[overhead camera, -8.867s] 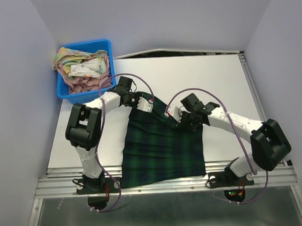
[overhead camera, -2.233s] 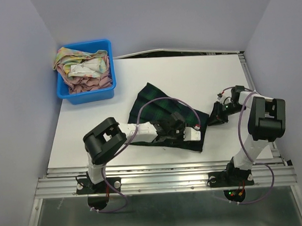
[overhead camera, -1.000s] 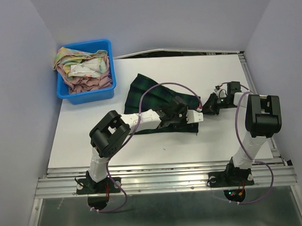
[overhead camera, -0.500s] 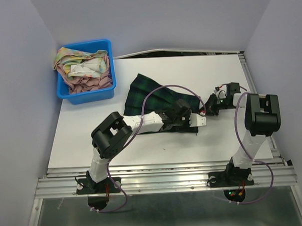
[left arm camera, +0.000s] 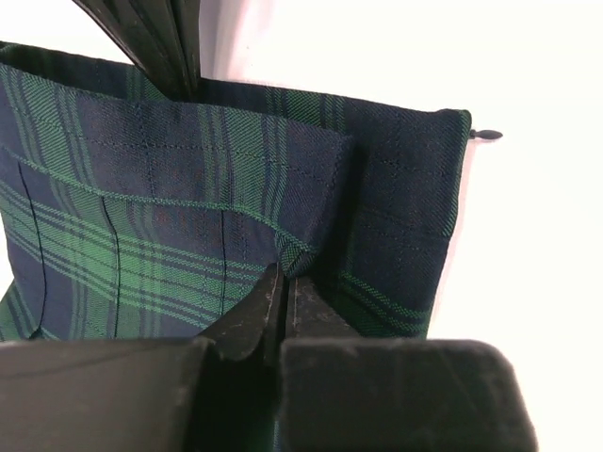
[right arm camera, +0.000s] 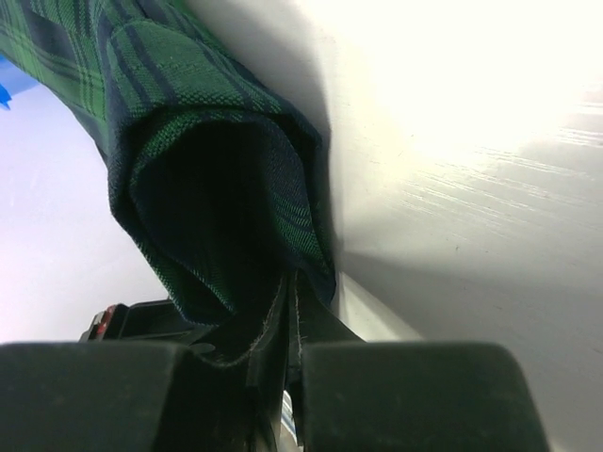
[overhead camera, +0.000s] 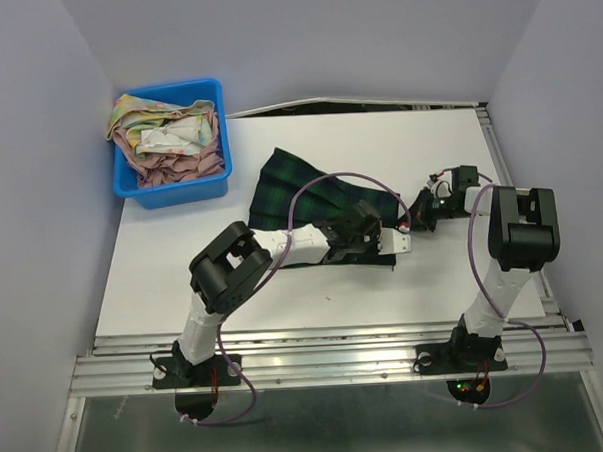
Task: Fold and stack the skirts
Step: Fold the skirt
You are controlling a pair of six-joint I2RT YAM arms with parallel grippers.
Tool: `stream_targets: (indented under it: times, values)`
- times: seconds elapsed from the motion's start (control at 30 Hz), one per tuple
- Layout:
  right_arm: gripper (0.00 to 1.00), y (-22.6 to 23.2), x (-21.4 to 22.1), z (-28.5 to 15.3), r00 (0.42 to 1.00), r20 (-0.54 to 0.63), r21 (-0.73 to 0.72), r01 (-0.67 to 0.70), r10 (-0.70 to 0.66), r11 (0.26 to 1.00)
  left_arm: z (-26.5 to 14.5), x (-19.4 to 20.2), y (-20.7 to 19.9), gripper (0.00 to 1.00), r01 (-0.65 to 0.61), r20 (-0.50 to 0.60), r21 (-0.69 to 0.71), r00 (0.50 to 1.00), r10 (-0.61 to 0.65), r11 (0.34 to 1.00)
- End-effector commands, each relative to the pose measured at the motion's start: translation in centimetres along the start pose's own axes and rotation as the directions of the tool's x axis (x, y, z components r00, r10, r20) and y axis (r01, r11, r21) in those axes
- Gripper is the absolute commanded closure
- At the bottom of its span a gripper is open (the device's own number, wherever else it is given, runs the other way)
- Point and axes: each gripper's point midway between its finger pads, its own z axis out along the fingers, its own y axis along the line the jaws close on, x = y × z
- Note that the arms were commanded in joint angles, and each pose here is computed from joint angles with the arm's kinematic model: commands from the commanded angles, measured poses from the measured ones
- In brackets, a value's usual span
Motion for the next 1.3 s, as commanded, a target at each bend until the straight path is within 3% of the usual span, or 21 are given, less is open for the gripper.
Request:
stream_targets:
  times: [0.0,0.33,0.73,1.07,1.27]
  values:
    - [0.93,0.5,-1.0,-0.2,0.999,0.033,-0.011,0.024,-0.024,1.0,-3.6,-5.3,2.1,1.0,0.007,0.135,-0.035,0.991,-0.002,0.999]
    - [0.97,-1.2,0.2,1.7,1.0,0.007,0.05,0.004,-0.004,0.999,-5.5,-6.3,1.2,1.0,0.074,0.148,0.01,0.986,-0.075,0.997]
    - [0.99,-4.7,1.2,2.4,0.997,0.015,0.164,-0.077,0.076,0.983,-6.3,-7.1,-3.7,1.0,0.105,0.087,0.132,0.989,-0.117,0.986]
    - [0.99,-5.1,2.2,2.7,0.997,0.004,0.168,-0.077,0.078,0.983,-2.0,-4.8,-5.7,1.0,0.129,0.036,0.147,0.99,-0.136,0.981]
    - [0.99,-3.3,2.2,1.7,0.998,-0.057,0.14,0.009,-0.001,0.99,0.8,-2.0,-7.3,0.96,0.113,-0.031,0.175,0.994,-0.109,0.978]
